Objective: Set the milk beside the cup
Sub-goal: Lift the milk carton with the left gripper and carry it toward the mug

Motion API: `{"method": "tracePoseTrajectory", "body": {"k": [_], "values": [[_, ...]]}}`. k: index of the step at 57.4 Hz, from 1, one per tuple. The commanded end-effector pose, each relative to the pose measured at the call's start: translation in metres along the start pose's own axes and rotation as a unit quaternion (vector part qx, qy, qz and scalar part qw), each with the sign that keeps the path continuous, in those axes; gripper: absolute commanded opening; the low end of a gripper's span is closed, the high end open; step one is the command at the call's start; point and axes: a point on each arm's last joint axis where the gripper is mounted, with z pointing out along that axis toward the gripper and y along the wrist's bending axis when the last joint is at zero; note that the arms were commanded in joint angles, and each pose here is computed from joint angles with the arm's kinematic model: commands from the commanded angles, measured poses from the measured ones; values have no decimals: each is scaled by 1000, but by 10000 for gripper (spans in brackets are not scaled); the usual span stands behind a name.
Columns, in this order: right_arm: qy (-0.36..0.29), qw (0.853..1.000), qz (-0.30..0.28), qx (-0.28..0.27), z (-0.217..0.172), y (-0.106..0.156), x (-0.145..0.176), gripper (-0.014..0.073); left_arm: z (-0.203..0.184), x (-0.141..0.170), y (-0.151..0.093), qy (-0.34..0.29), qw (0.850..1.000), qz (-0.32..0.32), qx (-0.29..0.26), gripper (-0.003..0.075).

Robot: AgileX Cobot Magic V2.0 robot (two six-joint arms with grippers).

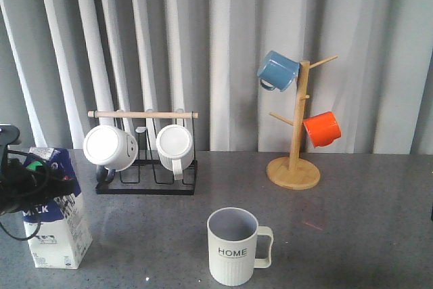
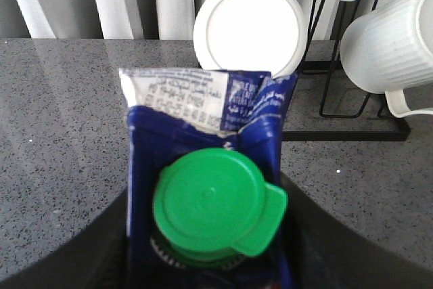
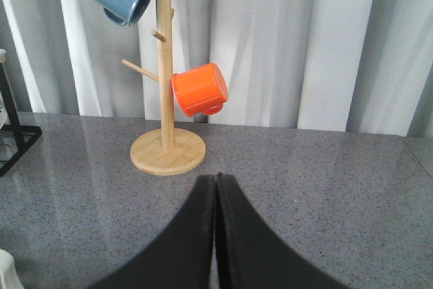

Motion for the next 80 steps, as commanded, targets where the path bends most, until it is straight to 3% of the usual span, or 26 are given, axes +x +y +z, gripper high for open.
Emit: {"method": "tracePoseTrajectory", "body": {"k": [1, 24, 31, 47, 55, 67, 73, 80], "values": [[-56, 998, -2, -2, -5, 0, -19, -8, -20, -32, -4, -85, 996, -1, 12, 125], [-56, 998, -2, -2, -5, 0, -19, -8, -105, -72, -4, -167, 986, -3, 10, 125], [-56, 998, -2, -2, -5, 0, -19, -8, -120, -78, -4, -184, 982, -40, 20, 125], [-56, 998, -2, -2, -5, 0, -19, -8, -121, -77, -16, -188, 981, -28, 39, 125], [-56, 998, -2, -2, -5, 0, -19, -8, -117, -76, -15, -186, 979, -70, 39, 125], [-56, 998, -2, -2, -5, 0, -19, -8, -116, -73, -23, -191, 976, -98, -22, 125], [-56, 998, -2, -2, -5, 0, -19, -8, -112, -68, -38, -178, 981, -70, -43, 127], [-56, 998, -2, -2, -5, 0, -19, -8, -103, -58, -67, -157, 986, -50, -12, 127]]}}
